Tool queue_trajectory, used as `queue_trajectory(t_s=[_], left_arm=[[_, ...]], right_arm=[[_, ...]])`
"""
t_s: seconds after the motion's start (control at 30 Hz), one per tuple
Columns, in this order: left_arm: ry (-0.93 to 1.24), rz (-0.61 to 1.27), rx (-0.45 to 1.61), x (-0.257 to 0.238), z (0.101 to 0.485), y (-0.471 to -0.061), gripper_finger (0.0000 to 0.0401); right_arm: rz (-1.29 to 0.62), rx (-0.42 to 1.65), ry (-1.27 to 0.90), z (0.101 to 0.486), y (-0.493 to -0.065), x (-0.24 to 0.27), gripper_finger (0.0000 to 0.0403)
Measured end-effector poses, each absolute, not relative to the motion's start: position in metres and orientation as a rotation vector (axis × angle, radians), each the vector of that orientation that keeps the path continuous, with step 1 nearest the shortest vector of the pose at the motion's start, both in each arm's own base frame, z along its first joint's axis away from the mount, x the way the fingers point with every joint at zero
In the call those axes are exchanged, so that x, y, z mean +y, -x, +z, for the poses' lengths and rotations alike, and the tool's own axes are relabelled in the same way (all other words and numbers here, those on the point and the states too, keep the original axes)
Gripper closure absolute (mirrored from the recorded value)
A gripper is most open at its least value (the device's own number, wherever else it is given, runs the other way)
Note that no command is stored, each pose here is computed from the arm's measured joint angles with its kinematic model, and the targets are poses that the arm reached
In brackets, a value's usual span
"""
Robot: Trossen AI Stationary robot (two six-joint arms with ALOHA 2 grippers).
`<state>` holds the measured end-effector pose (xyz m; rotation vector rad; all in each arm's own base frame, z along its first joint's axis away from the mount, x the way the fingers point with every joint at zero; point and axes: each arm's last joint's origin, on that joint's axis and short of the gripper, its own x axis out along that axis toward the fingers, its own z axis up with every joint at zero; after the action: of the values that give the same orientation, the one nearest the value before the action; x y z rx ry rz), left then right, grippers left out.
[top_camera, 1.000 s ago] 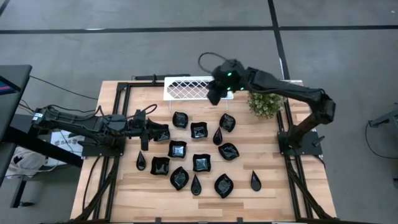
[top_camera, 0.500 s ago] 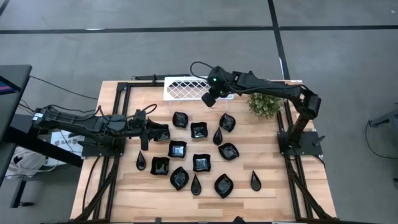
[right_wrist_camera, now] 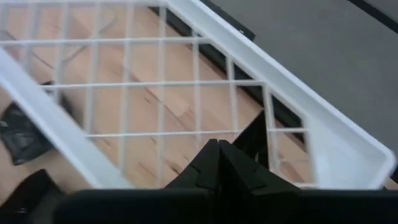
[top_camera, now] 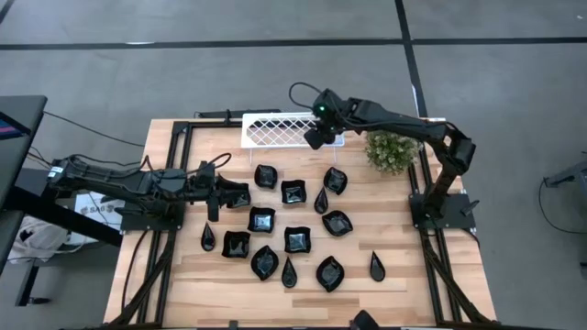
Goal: Pick & Place Mini shaped plates
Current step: Put the drop-shaped plate on the shelf
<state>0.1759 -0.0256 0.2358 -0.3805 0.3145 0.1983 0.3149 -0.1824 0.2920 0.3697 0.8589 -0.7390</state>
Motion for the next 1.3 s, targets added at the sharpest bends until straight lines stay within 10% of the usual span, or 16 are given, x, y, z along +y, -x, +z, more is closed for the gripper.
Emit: queue_trajectory(t_s=[0.87, 1.3], left_arm=[[0.381, 0.197, 0.311, -0.026, 0.236, -0.176, 0.0293], [0.382, 0.197, 0.311, -0.026, 0.236, -0.176, 0.0293]], right_arm=[[-0.767, 0.861, -0.381, 0.321, -0.277, -0.187, 0.0396], [-0.668, 0.934, -0.444, 0.319, -0.272, -0.177, 0.0288]])
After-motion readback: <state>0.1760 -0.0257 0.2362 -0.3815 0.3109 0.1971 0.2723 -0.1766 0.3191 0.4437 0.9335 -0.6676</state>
